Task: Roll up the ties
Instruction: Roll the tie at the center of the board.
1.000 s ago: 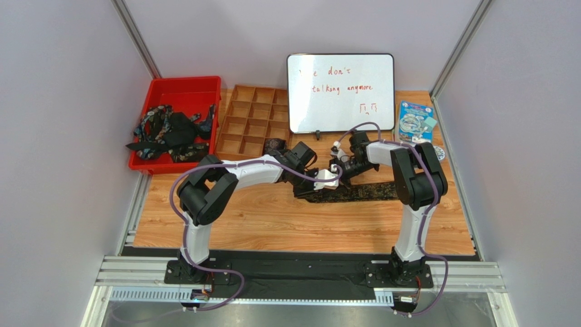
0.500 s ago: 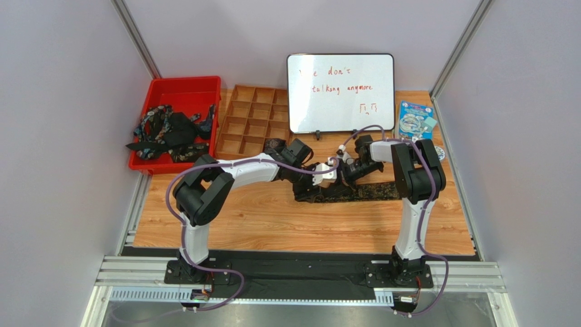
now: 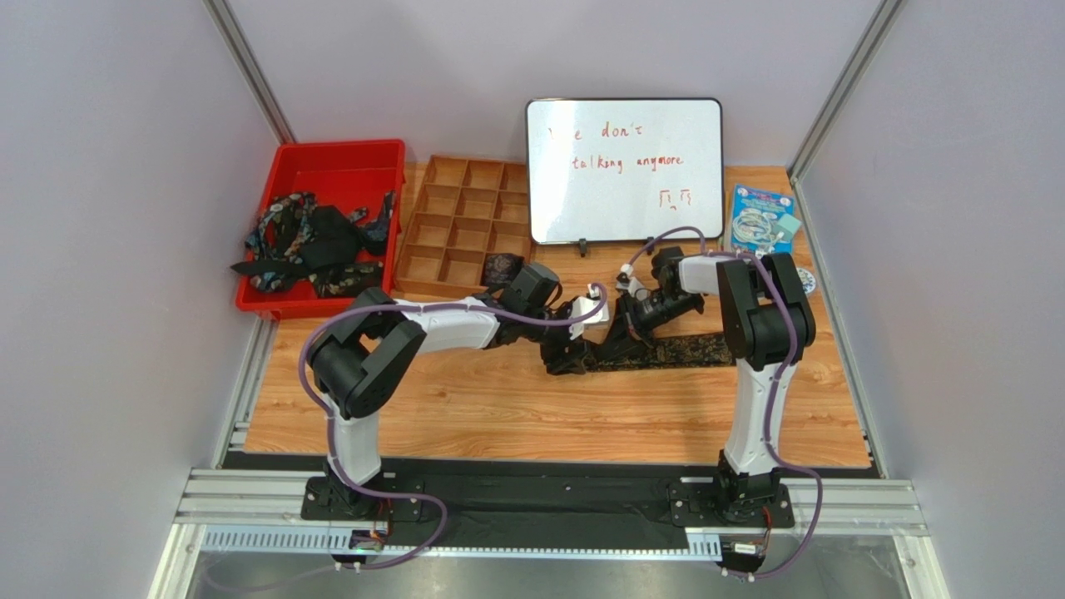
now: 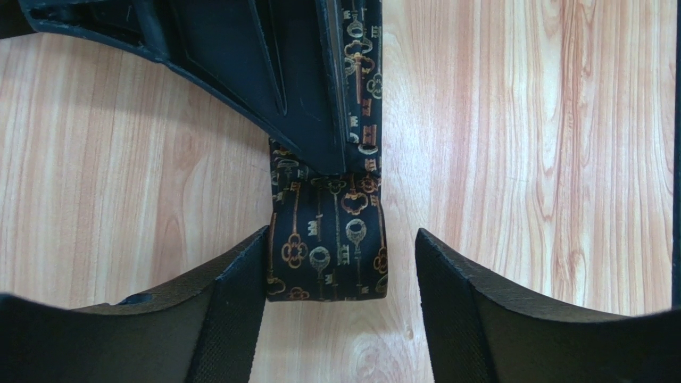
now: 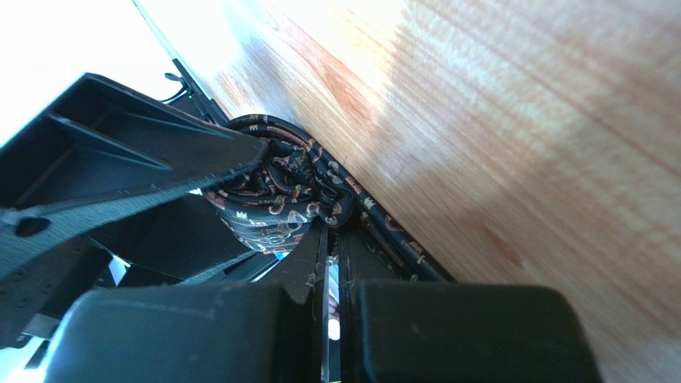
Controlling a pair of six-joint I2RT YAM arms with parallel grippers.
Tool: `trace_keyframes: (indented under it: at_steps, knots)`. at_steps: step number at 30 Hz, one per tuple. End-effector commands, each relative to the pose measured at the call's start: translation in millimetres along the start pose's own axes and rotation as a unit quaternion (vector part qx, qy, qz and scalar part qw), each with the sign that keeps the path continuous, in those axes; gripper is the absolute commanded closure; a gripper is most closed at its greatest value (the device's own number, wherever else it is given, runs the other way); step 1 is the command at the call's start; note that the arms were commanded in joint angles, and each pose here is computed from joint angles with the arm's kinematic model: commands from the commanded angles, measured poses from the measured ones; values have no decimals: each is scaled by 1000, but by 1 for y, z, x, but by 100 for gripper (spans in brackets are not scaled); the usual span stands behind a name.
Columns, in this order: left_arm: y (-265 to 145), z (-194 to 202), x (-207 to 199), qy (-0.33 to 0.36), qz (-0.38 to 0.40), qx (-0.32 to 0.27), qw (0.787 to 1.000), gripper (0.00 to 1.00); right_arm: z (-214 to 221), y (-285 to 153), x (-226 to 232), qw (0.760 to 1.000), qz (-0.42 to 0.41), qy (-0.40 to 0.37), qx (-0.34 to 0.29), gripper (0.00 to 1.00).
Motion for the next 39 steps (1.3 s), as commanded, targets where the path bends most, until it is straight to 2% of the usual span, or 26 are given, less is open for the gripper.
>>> trace_keyframes:
  at_steps: [1,3,4,7,9,13,16,20,22,27,34,39]
  knots:
    - [12,-23,-2,31,-8,-60,998,33,-2,11,-41,996,91,14,5,100]
    - [17,-21,-4,31,-11,-56,998,38,-2,11,-40,996,89,14,1,100]
    - [21,-16,-1,28,-28,-43,998,46,0,12,-40,996,84,18,0,100]
    - [33,-5,-6,37,-53,4,998,58,6,16,-42,996,80,35,-2,100]
    - [34,3,-10,45,-59,23,997,60,9,19,-45,996,78,39,-11,100]
    - [24,22,-14,38,-60,90,993,74,24,27,-43,996,58,73,-13,100]
    - [14,30,-15,54,-64,131,988,78,22,22,-31,997,47,57,-23,97]
    - [4,30,-13,63,-69,166,982,82,10,0,-1,998,14,32,-51,83]
    - [0,31,-14,67,-67,180,979,83,7,-9,8,998,1,23,-59,81]
    - [-4,31,-15,68,-55,198,976,84,0,-32,13,998,14,-13,-63,81]
    - [-7,35,-13,51,-42,225,972,85,14,-29,-14,997,66,13,-44,82]
    - [-12,23,-11,43,-45,225,972,84,30,-21,-33,994,103,42,-25,82]
Point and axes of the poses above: each gripper's point midway between its finger pads, its own y axis out along the fingers, its own x axis along the line the jaws close on, z = x × y, the point moved 7 cm from there along -y, back along the fingers, and after that the axes turned 5 degrees about -y, right-handed, at the moved point
